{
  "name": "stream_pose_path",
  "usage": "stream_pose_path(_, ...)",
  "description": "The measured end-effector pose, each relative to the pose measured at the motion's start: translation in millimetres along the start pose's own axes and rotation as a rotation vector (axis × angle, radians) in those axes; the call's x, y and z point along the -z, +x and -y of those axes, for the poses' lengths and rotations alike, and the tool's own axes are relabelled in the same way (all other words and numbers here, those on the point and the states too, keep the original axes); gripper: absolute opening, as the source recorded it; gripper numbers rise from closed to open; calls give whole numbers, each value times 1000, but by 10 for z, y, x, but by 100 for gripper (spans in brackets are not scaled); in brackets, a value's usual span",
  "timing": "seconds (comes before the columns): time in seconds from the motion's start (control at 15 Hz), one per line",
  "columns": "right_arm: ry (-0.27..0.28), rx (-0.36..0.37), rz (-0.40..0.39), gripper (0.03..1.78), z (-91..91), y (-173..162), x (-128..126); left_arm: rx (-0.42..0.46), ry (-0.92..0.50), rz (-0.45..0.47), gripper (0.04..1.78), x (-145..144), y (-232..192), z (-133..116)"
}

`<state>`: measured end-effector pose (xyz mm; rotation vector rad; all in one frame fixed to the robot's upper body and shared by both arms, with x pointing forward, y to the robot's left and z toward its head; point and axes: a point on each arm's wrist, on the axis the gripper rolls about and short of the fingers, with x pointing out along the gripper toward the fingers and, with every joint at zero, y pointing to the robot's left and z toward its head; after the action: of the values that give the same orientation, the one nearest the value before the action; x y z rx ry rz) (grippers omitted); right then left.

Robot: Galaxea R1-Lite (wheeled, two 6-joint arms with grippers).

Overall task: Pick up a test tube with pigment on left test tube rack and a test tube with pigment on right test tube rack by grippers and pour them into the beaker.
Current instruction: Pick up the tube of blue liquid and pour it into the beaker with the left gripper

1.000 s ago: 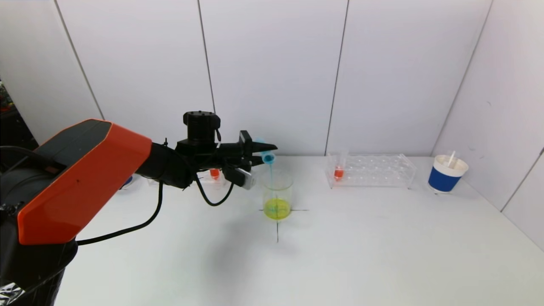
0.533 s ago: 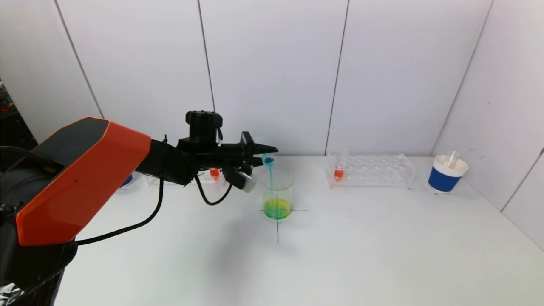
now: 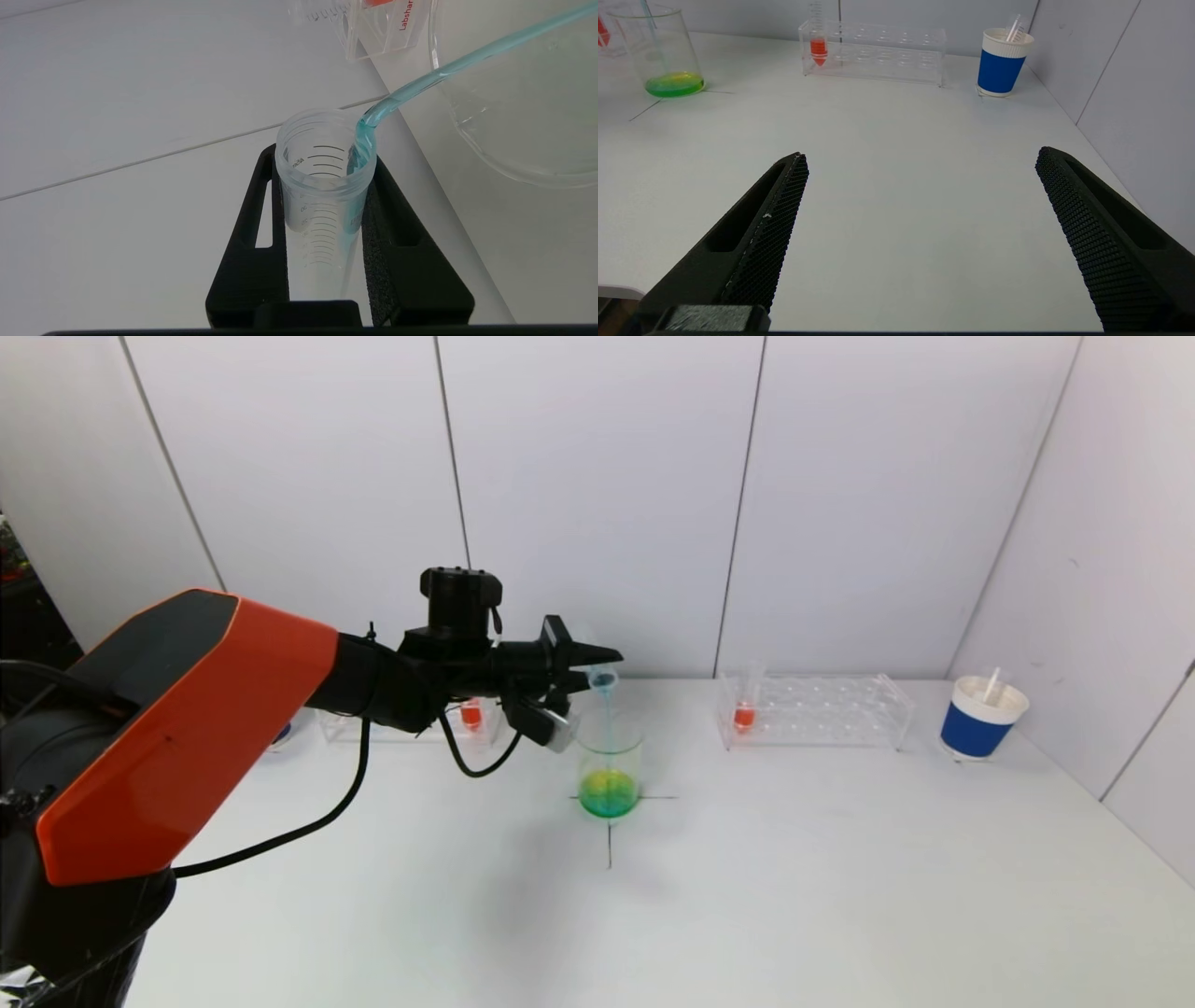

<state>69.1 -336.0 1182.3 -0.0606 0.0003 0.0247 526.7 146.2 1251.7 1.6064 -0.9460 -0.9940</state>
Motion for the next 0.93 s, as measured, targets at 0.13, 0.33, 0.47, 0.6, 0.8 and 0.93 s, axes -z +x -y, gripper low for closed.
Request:
stream_pose_path(0.13,0,-1,0,177,0,0,0,0,22,-10,46,0,1,-20)
stream_pose_path(0.33,0,0,0,177,0,0,0,6,47,-13,46,-11,-3,-44)
stream_pose_path(0.47,0,-1,0,177,0,0,0,5,54,-16,46,-7,-14,-56)
stream_pose_path(0.6,0,0,0,177,0,0,0,3,74,-17,46,-7,-23,-76)
stream_pose_path(0.8,0,-1,0,177,0,0,0,0,98,-19,46,-8,-31,-97)
stream_pose_path(0.93,0,-1,0,177,0,0,0,0,99,-18,46,-11,-29,-100)
